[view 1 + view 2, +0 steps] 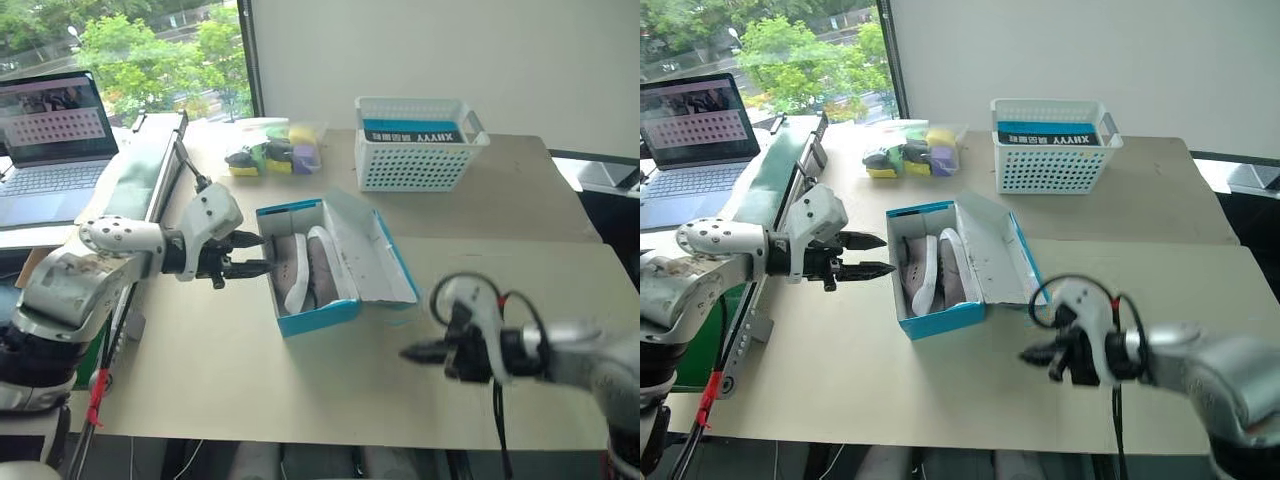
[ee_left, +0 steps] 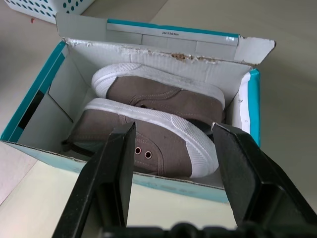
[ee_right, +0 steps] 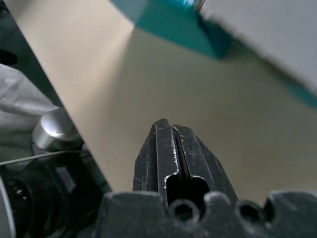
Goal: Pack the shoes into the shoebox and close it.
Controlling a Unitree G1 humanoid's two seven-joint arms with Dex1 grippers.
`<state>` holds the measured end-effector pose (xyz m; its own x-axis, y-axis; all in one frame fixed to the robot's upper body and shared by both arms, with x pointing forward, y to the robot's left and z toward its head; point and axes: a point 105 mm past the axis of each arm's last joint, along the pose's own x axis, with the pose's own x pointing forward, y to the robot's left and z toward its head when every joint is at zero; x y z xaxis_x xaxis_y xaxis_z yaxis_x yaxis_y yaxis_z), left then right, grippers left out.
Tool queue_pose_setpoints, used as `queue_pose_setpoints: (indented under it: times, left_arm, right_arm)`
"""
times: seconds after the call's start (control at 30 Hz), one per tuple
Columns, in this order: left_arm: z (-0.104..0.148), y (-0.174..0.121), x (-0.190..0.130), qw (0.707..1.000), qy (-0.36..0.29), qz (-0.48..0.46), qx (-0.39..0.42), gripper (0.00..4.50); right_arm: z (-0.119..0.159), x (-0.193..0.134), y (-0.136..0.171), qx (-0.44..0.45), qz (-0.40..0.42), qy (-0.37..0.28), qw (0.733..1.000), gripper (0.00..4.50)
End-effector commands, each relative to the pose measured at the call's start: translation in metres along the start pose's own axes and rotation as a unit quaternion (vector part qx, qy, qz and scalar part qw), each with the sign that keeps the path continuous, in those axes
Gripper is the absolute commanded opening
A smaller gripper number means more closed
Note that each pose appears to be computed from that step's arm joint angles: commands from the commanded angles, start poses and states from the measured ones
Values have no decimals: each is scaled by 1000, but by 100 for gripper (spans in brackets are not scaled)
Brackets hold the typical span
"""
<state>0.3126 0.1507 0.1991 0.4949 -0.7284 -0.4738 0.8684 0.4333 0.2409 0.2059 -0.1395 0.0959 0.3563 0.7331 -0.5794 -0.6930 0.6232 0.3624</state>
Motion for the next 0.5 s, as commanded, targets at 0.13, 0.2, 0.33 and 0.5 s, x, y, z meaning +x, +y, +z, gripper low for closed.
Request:
queue_pose_setpoints:
  times: [0.13, 0.2, 0.33, 0.5]
  left_arm:
    - [19, -2, 0, 998, -5, -29, 58, 258]
    - [19, -6, -3, 996, 4, -48, 69, 258]
    - [16, -8, -7, 995, 22, -60, 81, 258]
    - [20, -3, -9, 994, 30, -60, 89, 258]
  right_arm:
    - [16, 28, -53, 75, -144, -174, 971, 6]
    - [17, 38, -58, 90, -147, -192, 966, 6]
    - [20, 54, -68, 103, -161, -210, 959, 6]
    - [29, 73, -83, 156, -155, -260, 940, 6]
